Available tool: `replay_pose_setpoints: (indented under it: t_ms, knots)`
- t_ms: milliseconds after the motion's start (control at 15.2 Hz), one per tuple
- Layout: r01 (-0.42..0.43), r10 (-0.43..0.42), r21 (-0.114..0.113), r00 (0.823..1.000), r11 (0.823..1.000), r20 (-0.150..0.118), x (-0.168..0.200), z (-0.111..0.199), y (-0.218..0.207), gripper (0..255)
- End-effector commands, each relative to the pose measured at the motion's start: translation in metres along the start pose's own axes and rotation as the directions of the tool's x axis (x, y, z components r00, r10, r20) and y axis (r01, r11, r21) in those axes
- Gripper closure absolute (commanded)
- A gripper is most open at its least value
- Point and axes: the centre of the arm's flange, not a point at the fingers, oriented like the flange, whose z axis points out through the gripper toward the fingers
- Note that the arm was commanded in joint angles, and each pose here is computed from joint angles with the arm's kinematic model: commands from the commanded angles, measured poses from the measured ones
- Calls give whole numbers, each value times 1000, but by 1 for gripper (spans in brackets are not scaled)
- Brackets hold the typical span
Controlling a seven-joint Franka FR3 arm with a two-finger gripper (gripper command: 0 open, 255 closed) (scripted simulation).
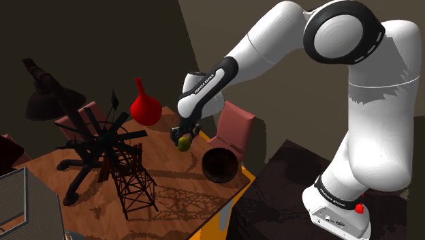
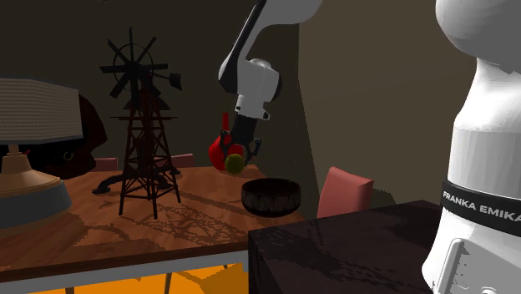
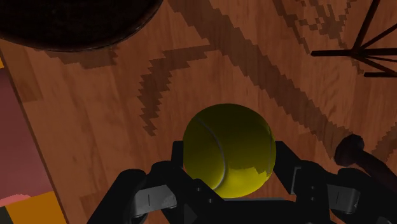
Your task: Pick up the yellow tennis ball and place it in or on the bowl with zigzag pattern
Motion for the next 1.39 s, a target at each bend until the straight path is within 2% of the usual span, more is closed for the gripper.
replay_pose_setpoints:
  t_ms: [0, 792, 1320]
  knots:
    - [0, 0, 0, 1000, 1000, 0, 0, -11, -3, 255]
    - [0, 0, 0, 1000, 1000, 0, 1, -69, -18, 255]
    - [0, 0, 0, 1000, 1000, 0, -85, -92, 39, 255]
